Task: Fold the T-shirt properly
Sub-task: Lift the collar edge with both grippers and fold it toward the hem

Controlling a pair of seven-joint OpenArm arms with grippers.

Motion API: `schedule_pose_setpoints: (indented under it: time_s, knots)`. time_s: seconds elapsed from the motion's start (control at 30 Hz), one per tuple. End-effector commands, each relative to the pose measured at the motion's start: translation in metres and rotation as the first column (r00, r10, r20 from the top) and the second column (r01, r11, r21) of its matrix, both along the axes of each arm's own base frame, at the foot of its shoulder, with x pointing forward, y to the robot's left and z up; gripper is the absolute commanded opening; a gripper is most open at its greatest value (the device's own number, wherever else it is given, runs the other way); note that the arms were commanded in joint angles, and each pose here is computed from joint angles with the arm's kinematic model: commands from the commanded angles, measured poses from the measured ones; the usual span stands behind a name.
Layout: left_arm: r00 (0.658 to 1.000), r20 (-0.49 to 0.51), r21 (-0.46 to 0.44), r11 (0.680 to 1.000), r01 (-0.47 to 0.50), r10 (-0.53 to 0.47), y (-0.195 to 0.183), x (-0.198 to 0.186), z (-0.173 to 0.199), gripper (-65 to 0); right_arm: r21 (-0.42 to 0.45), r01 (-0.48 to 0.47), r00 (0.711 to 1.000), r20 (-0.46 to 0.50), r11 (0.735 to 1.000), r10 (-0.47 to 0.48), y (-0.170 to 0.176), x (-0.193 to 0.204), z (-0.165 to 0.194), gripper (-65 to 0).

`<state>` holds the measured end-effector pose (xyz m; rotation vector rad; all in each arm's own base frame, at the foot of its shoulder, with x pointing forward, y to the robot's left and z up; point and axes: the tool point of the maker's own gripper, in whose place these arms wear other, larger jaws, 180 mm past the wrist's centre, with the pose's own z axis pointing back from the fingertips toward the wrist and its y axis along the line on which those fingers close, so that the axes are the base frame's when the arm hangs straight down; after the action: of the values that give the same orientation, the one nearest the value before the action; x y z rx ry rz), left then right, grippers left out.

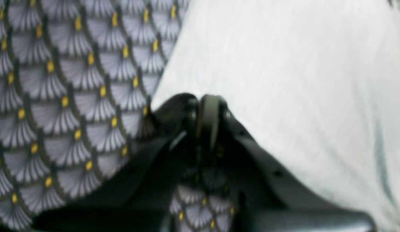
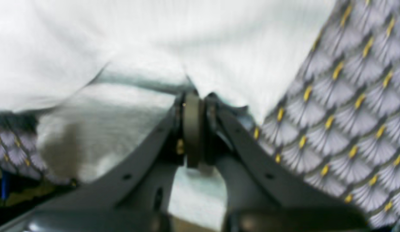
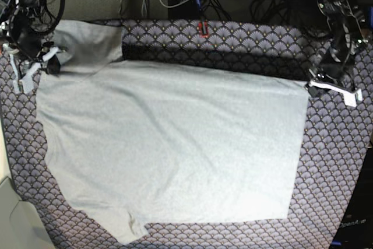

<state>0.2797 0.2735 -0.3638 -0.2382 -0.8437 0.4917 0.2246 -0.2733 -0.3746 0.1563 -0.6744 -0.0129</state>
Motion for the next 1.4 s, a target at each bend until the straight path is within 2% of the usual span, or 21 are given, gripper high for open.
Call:
schedule_pose_setpoints:
  time_s: [0.0,0.1,0.23,0.5,0.73,0.93,1.17,1.37]
  knots:
    - [0.999,0.053,0.042,0.999,0.001,-0.003,0.008,0.013,0.018,-64.5,-0.03,0.001,0.999,0.049,1.0,0.001,-0.01,0.013,0.015,-65.0]
    - [0.996,0.074,0.101,0.994,0.035,-0.043,0.002,0.034,0.029,-64.5,-0.049,-0.005,0.995,0.098,0.999,0.01,-0.014,0.032,0.03,-65.0]
    - [0.993,0.092,0.158,0.986,0.055,-0.071,-0.002,0.062,0.04,-64.5,-0.071,-0.059,0.985,0.16,0.996,0.07,-0.005,0.064,0.051,-65.0]
    - [0.998,0.051,0.074,0.997,0.025,-0.029,0.003,0.108,0.021,-64.5,-0.01,-0.123,0.982,0.144,0.992,0.123,0.003,0.121,0.044,-65.0]
    - [0.998,0.057,0.081,0.997,0.01,-0.015,0.008,0.137,0.03,-64.5,0.005,-0.15,0.973,0.177,0.989,0.146,0.001,0.167,0.046,-65.0]
    - [0.997,0.063,0.094,0.995,0.044,-0.05,0.0,0.163,0.041,-64.5,-0.067,-0.135,0.979,0.145,0.989,0.144,-0.01,0.192,0.041,-65.0]
    - [0.986,0.101,0.214,0.971,0.111,-0.135,-0.022,0.182,0.053,-64.5,-0.164,-0.199,0.967,0.129,0.966,0.221,0.002,0.209,0.034,-65.0]
    - [0.982,0.139,0.271,0.959,0.084,-0.126,-0.011,0.189,0.065,-64.5,-0.205,-0.197,0.956,0.178,0.959,0.235,0.001,0.218,0.042,-65.0]
